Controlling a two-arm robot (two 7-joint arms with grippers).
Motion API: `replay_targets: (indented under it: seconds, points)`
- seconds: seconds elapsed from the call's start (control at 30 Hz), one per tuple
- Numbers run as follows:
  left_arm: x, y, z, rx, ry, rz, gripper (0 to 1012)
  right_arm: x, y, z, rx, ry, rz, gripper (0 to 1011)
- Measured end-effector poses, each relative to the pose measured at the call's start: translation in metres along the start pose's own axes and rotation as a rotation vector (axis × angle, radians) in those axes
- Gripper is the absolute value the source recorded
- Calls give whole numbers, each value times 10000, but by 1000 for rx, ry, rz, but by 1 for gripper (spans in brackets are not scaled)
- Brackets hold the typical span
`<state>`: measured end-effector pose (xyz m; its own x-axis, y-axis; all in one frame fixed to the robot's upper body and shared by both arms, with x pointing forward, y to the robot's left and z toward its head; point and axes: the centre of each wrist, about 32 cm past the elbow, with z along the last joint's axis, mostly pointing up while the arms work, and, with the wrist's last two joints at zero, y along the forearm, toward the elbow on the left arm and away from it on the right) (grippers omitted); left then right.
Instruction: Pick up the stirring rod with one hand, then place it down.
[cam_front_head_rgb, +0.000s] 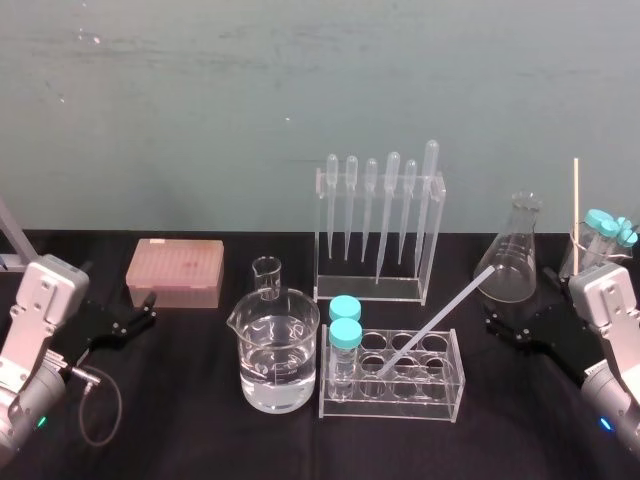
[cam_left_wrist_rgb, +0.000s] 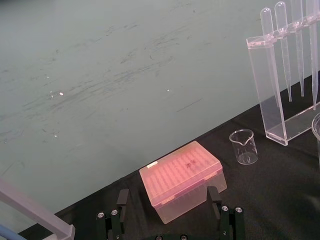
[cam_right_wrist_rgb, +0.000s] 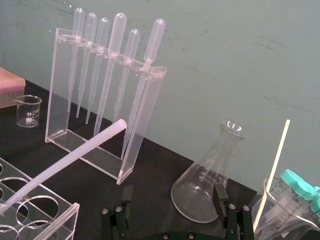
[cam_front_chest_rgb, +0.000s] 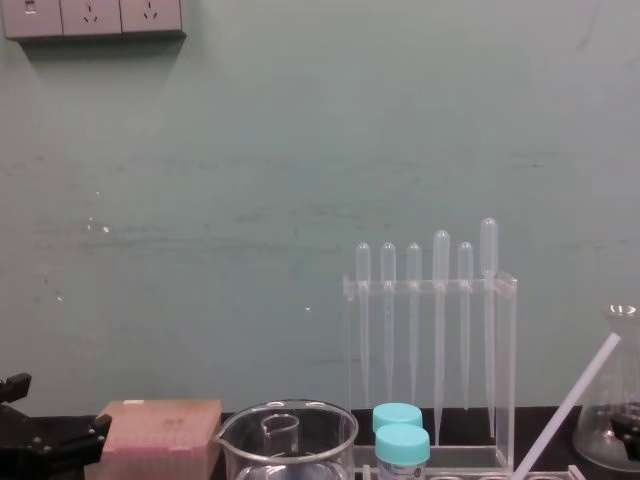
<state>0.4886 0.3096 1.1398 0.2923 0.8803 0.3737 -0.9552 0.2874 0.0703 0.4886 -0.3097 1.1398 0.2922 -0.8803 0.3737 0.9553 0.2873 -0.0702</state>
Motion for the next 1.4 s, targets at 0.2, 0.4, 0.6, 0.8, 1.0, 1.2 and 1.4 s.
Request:
replay_targets:
  seconds: [0.2, 0.4, 0.6, 0.8, 1.0, 1.2, 1.4]
  points:
    - [0, 0, 0, 0, 0, 0, 1000, 0, 0, 0, 0, 0, 0, 1004]
    - [0, 0, 0, 0, 0, 0, 1000, 0, 0, 0, 0, 0, 0, 1004]
    - [0, 0, 0, 0, 0, 0, 1000, 0, 0, 0, 0, 0, 0, 1004]
    - [0, 0, 0, 0, 0, 0, 1000, 0, 0, 0, 0, 0, 0, 1004]
    - [0, 0, 0, 0, 0, 0, 1000, 0, 0, 0, 0, 0, 0, 1004]
    - [0, 0, 0, 0, 0, 0, 1000, 0, 0, 0, 0, 0, 0, 1004]
    - [0, 0, 0, 0, 0, 0, 1000, 0, 0, 0, 0, 0, 0, 1004]
